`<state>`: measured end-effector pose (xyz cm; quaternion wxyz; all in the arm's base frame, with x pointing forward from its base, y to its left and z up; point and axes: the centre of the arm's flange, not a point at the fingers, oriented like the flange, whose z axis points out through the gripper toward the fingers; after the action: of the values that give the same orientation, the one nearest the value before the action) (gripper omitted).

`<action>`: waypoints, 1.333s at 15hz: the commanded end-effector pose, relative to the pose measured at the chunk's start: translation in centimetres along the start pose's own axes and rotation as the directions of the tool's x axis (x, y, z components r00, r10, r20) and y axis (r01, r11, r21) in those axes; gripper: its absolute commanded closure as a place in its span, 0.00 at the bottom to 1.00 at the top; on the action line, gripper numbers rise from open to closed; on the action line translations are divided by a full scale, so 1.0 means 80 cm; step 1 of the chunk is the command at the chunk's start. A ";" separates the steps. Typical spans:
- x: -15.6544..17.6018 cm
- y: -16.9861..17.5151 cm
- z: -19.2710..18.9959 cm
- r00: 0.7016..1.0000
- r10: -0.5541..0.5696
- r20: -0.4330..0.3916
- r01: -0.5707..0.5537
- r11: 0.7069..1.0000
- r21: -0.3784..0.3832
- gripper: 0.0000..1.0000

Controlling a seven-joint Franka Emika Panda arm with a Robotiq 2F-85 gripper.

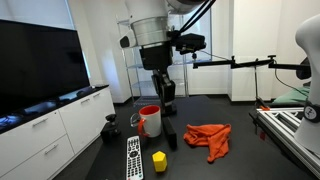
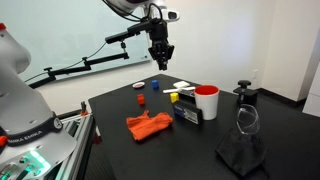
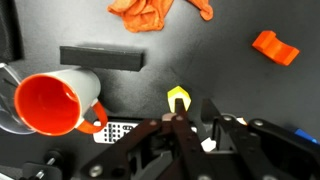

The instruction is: Press a button on the remote

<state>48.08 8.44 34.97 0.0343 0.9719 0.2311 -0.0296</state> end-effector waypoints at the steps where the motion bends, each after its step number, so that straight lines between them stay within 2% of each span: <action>1: -0.010 0.001 -0.017 1.000 -0.003 -0.019 0.004 1.000 0.023 0.45; 7: -0.010 0.001 -0.017 1.000 0.007 -0.011 -0.006 1.000 0.026 0.01; 8: -0.002 0.000 -0.001 1.000 0.001 0.009 -0.001 1.000 0.002 0.00; 9: -0.002 -0.001 0.001 1.000 0.001 0.011 -0.001 1.000 0.004 0.10; 11: -0.001 -0.001 0.009 1.000 0.000 0.023 0.000 1.000 0.008 0.00; 20: -0.001 -0.001 0.011 1.000 0.000 0.026 0.000 1.000 0.009 0.00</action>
<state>47.93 8.43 34.07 0.0329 0.9715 0.2305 -0.0434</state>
